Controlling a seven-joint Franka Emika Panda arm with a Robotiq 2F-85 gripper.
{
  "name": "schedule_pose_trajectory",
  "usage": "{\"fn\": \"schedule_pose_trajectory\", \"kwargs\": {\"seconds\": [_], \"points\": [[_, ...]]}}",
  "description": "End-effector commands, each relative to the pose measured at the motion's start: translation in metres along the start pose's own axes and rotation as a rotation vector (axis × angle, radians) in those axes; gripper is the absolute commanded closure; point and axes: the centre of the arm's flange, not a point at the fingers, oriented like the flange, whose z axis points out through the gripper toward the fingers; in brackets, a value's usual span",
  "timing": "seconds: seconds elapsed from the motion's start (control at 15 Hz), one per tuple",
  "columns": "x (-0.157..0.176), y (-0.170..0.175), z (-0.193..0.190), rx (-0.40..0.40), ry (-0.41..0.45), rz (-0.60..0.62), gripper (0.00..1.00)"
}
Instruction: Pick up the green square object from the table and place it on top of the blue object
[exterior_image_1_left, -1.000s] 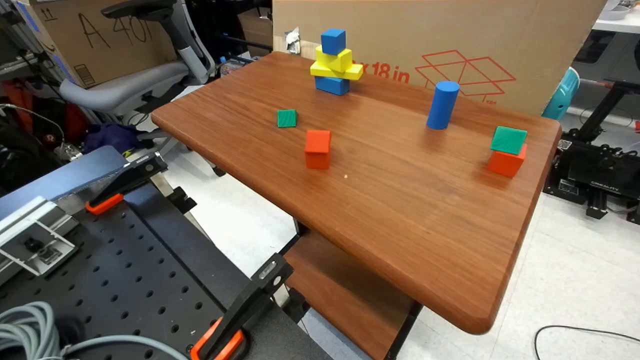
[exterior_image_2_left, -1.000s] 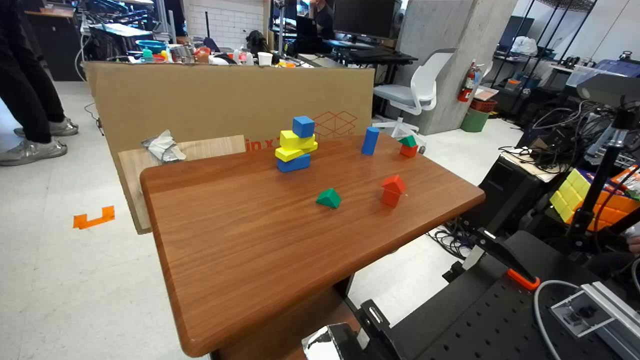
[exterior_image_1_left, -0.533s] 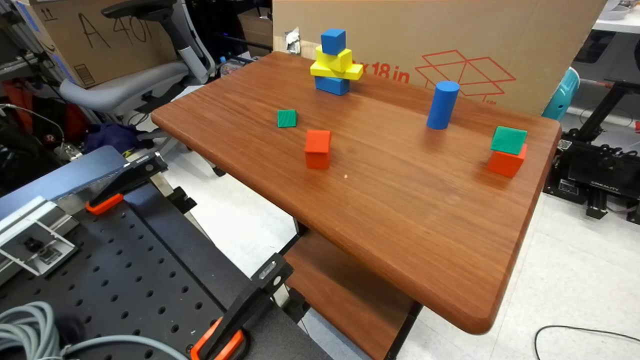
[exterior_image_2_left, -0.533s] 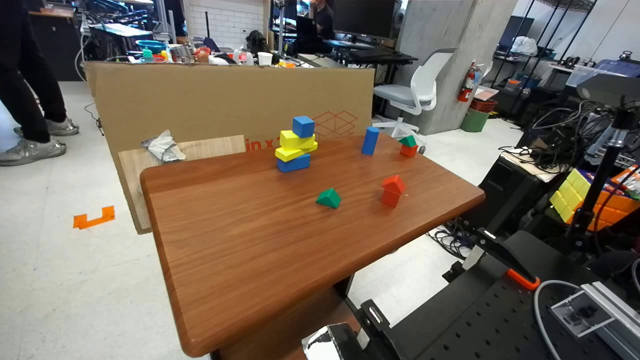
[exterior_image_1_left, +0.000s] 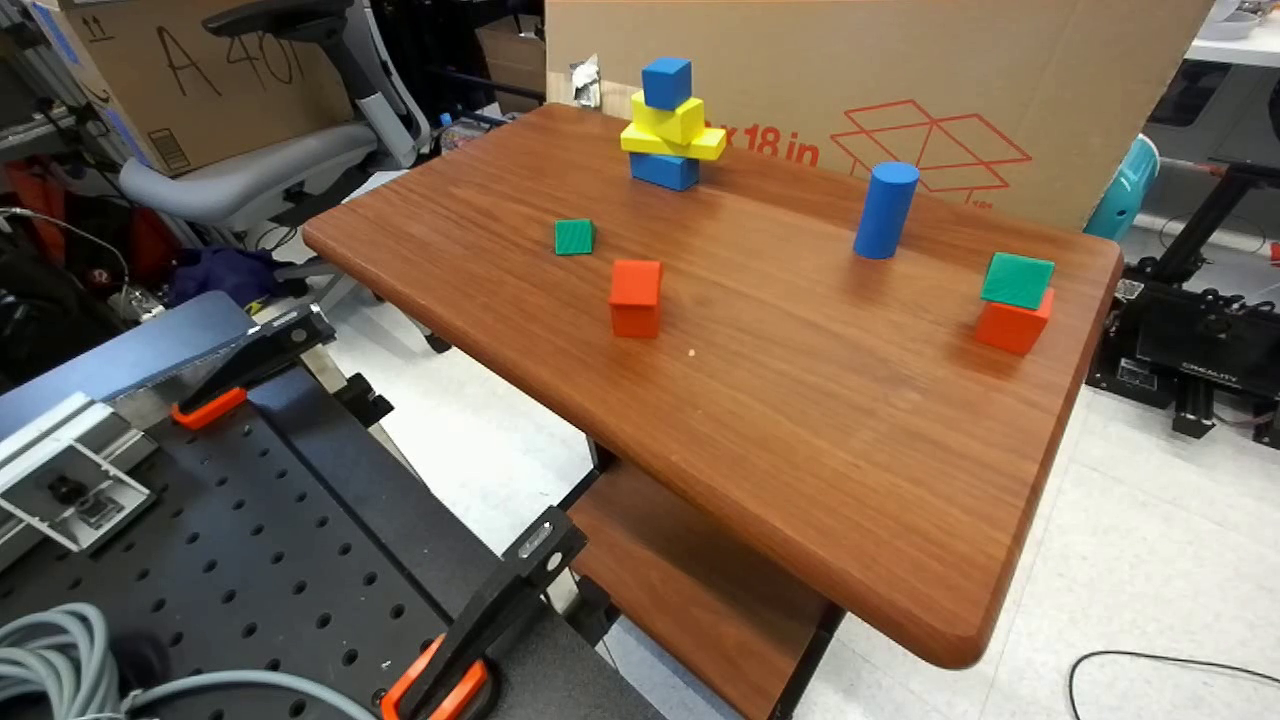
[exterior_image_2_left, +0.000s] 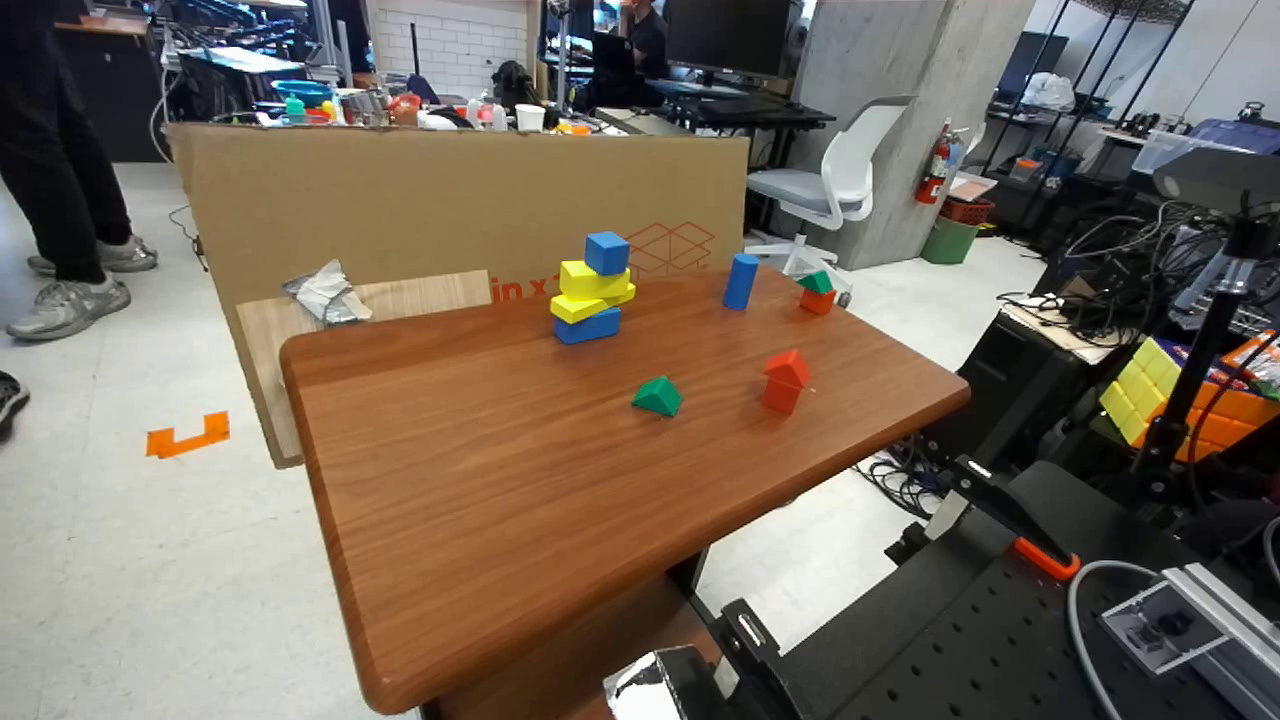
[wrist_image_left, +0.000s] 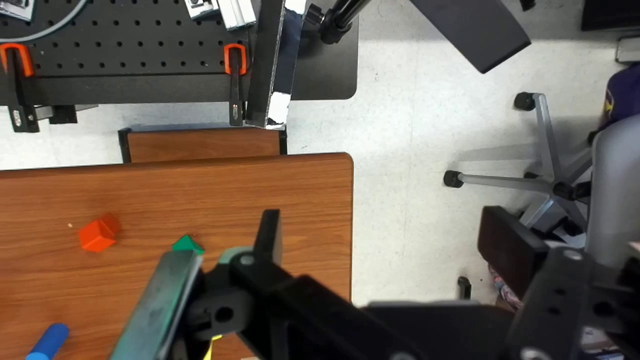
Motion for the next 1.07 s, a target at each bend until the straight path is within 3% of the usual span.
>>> {"fn": "schedule_pose_trajectory", "kwargs": {"seconds": [0.0,0.67,1.0], "points": [[0.026,0.013,0.015,-0.042,-0.024,-0.019,0.00],[0.105,0.091,0.084,-0.321,-0.121,-0.278,0.00],[0.139,0.120,0.134,-0.320,-0.071,-0.333,0.00]]}}
